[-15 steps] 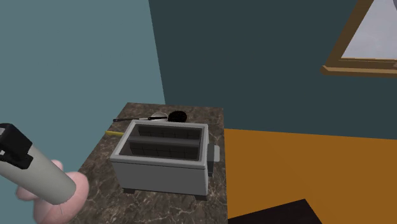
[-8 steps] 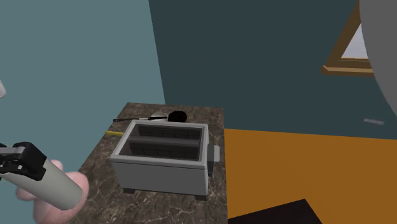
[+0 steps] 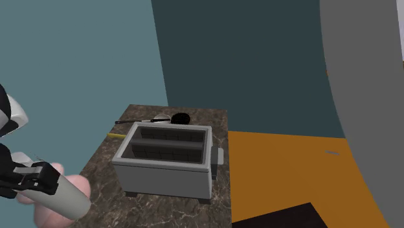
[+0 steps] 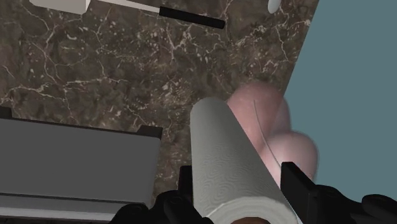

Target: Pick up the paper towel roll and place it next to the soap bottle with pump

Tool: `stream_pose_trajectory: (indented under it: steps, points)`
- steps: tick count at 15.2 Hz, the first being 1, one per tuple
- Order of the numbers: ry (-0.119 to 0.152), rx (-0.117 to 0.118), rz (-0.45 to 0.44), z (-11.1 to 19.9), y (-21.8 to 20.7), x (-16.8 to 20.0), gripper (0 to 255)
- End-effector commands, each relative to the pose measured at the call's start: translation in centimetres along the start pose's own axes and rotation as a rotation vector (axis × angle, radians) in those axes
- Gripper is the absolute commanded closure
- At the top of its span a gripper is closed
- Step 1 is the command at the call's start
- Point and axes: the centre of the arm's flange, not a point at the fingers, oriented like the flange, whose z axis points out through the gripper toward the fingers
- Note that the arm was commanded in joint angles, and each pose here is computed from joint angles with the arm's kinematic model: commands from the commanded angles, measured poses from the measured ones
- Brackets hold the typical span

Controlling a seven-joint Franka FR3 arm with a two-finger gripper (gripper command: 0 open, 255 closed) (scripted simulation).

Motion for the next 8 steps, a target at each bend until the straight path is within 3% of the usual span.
stream_pose_trajectory:
  steps: [1,8]
  points:
    - [0.0,0.0,0.0,1.1,0.1,-0.2,255]
    - [0.0,0.0,0.0,4.7,0.4,-0.9,255]
